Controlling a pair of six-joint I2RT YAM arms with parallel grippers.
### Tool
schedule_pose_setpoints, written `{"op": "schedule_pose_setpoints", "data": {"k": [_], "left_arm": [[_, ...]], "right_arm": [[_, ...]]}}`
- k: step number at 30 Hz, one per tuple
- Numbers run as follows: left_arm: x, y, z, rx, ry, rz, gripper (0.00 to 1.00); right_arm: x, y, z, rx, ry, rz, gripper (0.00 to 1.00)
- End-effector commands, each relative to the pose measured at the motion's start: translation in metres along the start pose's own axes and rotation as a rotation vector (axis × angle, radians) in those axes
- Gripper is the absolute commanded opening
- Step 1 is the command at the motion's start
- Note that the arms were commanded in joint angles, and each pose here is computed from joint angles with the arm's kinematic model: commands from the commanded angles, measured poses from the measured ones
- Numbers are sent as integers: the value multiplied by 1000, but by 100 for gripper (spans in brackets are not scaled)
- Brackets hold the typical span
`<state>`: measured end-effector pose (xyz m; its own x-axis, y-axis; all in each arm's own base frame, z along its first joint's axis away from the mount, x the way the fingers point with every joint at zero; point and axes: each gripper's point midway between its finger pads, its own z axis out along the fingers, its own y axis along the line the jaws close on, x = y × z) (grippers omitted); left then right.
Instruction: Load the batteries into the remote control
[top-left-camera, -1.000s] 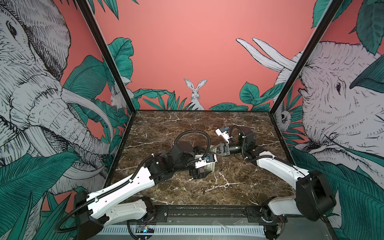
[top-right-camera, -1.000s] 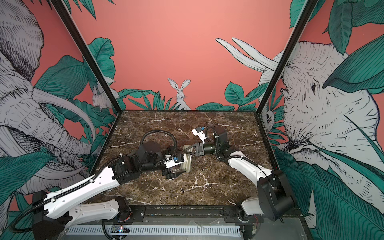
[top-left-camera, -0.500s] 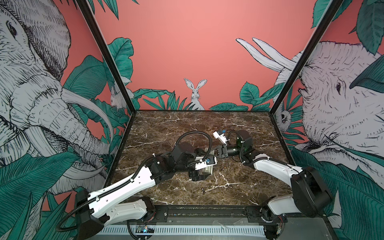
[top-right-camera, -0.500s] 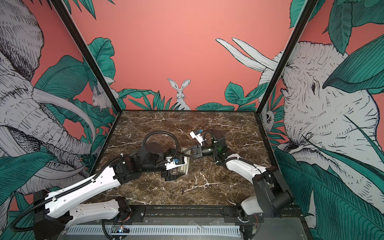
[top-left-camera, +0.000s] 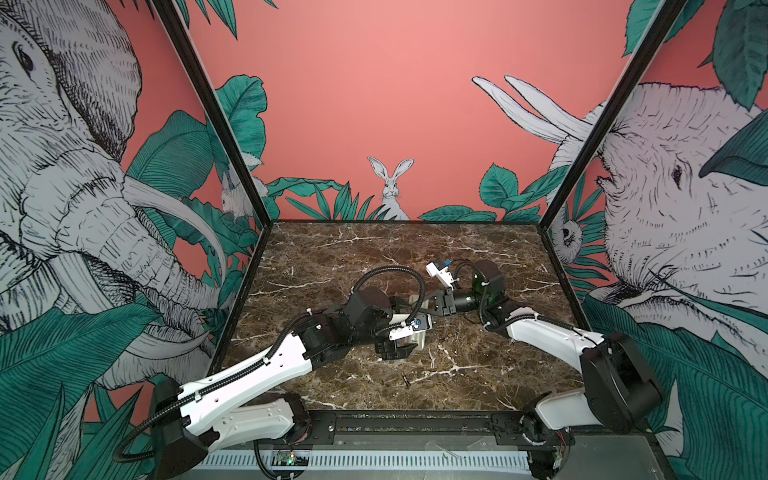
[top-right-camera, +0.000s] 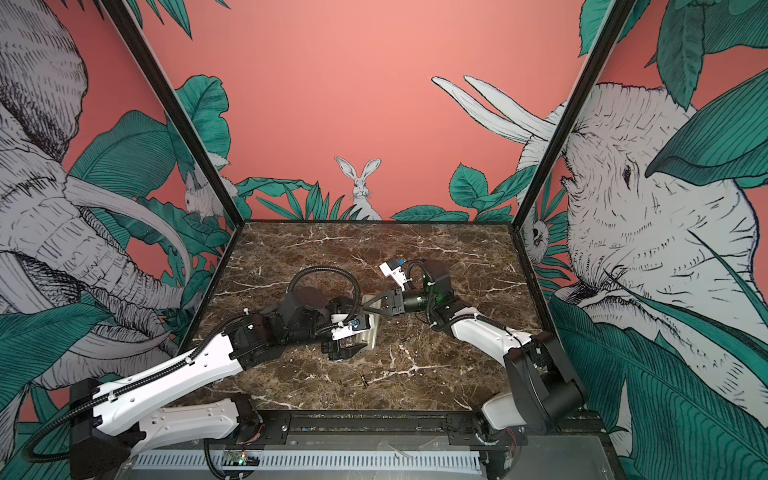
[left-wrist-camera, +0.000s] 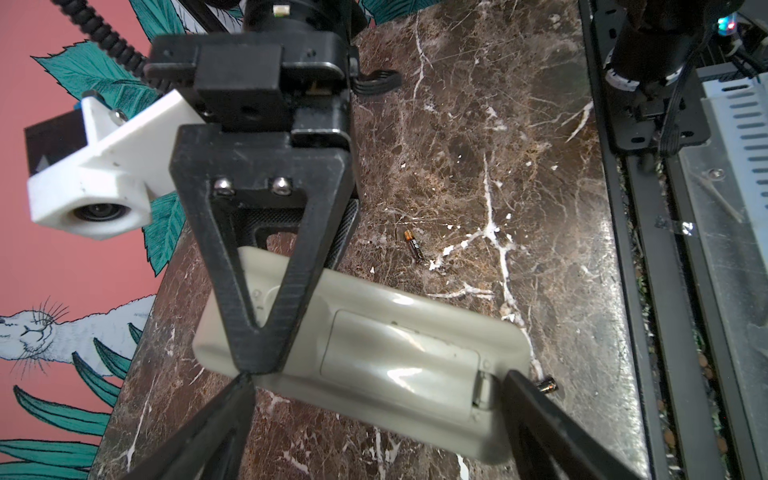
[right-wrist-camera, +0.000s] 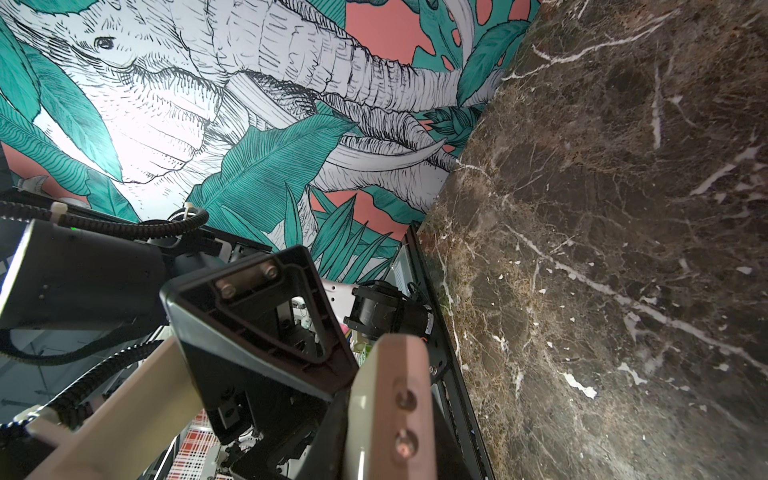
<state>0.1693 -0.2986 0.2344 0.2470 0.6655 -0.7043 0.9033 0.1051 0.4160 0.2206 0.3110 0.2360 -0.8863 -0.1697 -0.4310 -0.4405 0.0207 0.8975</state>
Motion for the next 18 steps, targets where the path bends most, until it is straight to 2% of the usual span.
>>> {"op": "schedule_pose_setpoints", "data": {"k": [1,9,18], "left_arm": [[10,5,1,-41,32,23,92],[11,13,-1,-94,43,57,91],[1,22,-7,-206,49,166,91]], "right_arm": [[-1,18,3,-52,16,-67,0],[-1,23,4,-67,18,-75,0],[1,23,7,-73,30,-73,0]]}}
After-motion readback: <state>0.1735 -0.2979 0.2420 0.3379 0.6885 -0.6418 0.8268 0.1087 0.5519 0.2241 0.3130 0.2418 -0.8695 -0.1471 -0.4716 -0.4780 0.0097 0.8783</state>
